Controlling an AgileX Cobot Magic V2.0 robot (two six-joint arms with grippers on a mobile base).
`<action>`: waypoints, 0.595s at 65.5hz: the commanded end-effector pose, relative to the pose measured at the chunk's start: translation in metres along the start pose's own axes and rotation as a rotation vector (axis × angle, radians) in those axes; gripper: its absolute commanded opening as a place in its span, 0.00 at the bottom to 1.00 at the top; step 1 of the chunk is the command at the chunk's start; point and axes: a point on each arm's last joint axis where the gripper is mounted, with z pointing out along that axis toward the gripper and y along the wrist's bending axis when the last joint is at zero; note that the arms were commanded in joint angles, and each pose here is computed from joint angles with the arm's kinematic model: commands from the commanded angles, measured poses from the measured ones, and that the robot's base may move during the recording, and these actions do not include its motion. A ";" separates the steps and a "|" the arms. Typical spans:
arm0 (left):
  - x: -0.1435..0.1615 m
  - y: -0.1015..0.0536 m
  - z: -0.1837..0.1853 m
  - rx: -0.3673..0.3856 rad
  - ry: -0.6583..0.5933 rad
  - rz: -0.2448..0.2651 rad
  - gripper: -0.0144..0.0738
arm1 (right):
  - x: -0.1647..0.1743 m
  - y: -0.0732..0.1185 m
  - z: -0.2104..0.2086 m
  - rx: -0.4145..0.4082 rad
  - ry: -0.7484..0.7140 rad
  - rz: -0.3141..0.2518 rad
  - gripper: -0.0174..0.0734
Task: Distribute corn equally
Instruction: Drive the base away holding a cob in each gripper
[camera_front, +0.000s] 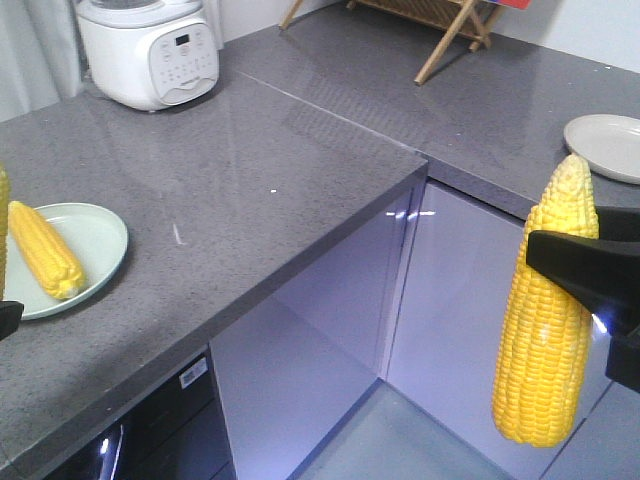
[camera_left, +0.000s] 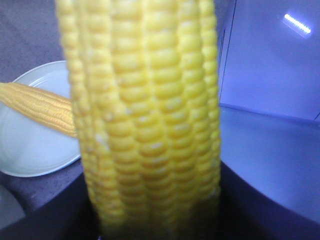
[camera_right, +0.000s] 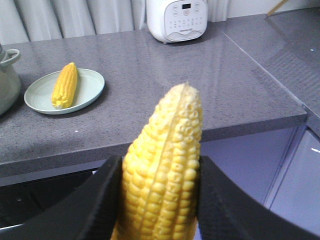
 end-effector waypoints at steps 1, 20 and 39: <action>-0.011 0.001 -0.006 0.000 -0.091 -0.002 0.51 | -0.013 -0.001 -0.004 0.023 -0.084 0.009 0.41; -0.011 0.001 -0.006 0.000 -0.091 -0.002 0.51 | -0.013 -0.001 -0.004 0.023 -0.084 0.009 0.41; -0.011 0.001 -0.006 0.000 -0.091 -0.002 0.51 | -0.013 -0.001 -0.004 0.023 -0.083 0.009 0.41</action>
